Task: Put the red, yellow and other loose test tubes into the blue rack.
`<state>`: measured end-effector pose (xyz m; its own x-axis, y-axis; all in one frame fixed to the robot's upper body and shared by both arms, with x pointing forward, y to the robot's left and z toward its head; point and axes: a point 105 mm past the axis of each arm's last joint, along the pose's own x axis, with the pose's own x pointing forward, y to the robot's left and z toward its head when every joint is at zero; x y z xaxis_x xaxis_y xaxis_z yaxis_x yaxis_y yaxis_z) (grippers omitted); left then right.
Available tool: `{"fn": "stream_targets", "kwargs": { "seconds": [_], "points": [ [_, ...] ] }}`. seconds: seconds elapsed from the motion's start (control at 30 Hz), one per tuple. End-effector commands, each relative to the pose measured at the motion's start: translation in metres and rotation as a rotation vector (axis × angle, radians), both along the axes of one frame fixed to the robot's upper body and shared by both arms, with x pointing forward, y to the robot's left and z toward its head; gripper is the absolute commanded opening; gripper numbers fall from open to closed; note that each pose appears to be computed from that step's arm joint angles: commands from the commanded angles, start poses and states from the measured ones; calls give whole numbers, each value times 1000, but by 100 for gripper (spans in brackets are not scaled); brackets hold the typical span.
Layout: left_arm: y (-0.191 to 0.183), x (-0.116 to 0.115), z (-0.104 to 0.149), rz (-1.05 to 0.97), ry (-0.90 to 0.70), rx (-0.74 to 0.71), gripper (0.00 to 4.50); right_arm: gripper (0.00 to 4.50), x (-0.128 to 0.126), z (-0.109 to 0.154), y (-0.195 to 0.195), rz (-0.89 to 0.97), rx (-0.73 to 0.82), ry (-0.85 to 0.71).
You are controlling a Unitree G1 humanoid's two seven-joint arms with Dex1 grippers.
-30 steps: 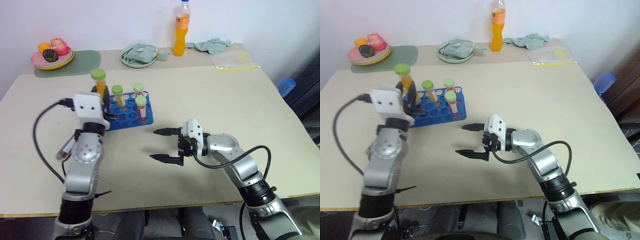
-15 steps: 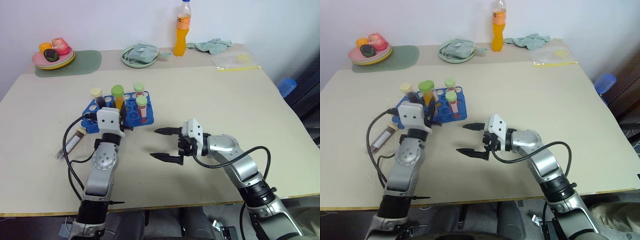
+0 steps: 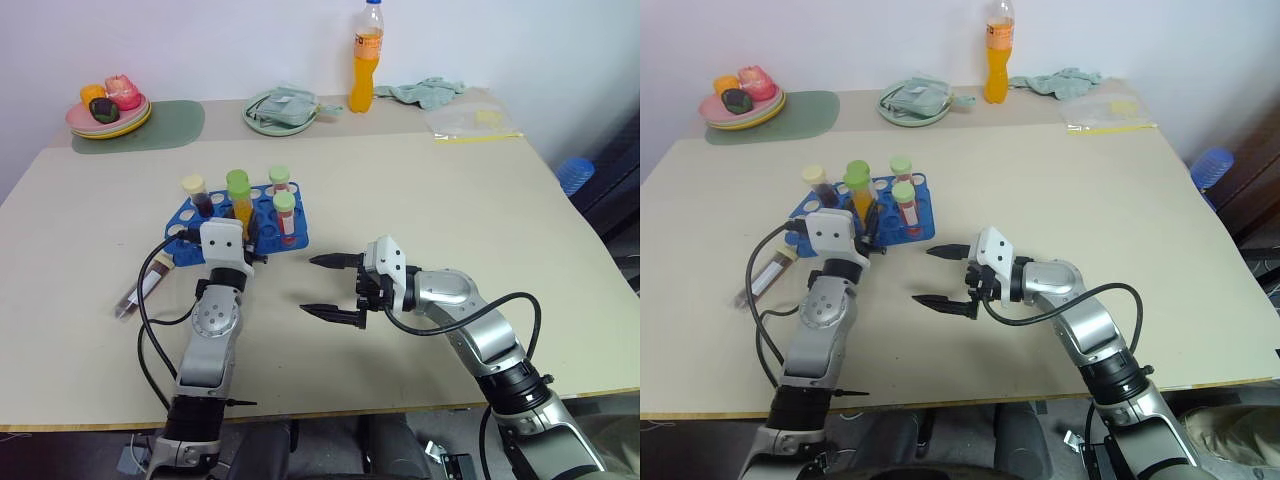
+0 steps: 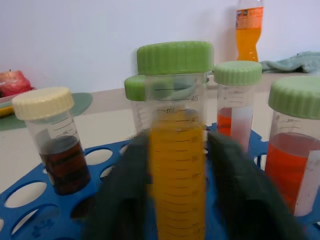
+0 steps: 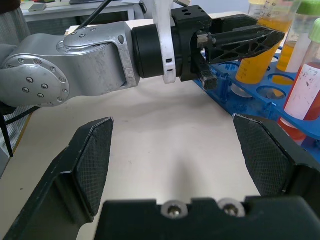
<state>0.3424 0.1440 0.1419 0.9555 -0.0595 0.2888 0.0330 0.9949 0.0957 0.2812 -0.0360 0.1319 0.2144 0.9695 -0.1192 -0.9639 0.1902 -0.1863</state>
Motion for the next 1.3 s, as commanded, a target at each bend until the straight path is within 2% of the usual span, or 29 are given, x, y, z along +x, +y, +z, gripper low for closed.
{"fn": "stream_targets", "kwargs": {
  "seconds": [0.03, 0.07, 0.17, 0.27, 0.37, 0.4, 0.5, 0.57, 0.8, 0.87, 1.03, 1.23, 1.3],
  "points": [
    [8, -11, 23, 6, -98, -12, 366, 424, -1, 10, 2, 2, 24, -46],
    [13, -15, 30, 7, -119, -26, 409, 424, -1, 11, 1, 0, 23, -48],
    [30, -29, 55, -1, -177, -74, 409, 424, 0, 11, 0, -4, 22, -52],
    [59, -44, 92, -8, -231, -75, 409, 424, 0, 11, -1, -7, 24, -47],
    [85, -49, 109, -46, -157, -45, 409, 424, -1, 10, -1, -3, 23, -41],
    [95, -49, 107, -44, -84, -11, 431, 424, 0, 10, -1, -2, 21, -44],
    [133, -51, 87, 18, 228, 171, 431, 424, 2, 12, -3, 1, 16, -49],
    [149, -56, 72, 21, 431, 243, 431, 424, 1, 12, -3, 16, 8, -44],
    [170, -73, 32, -30, 1021, 230, 431, 424, -3, 10, -2, 55, -16, -48],
    [170, -75, 29, -50, 1092, 215, 431, 424, -3, 10, -1, 57, -15, -49],
    [180, -60, 2, -32, 1277, 240, 431, 424, -5, 10, 4, 66, -8, -52],
    [172, -41, -18, -94, 1359, 229, 431, 424, -7, 8, 5, 38, 6, -49],
    [176, -38, -21, -85, 1373, 239, 377, 424, -7, 9, 5, 28, 13, -50]
  ]
}}
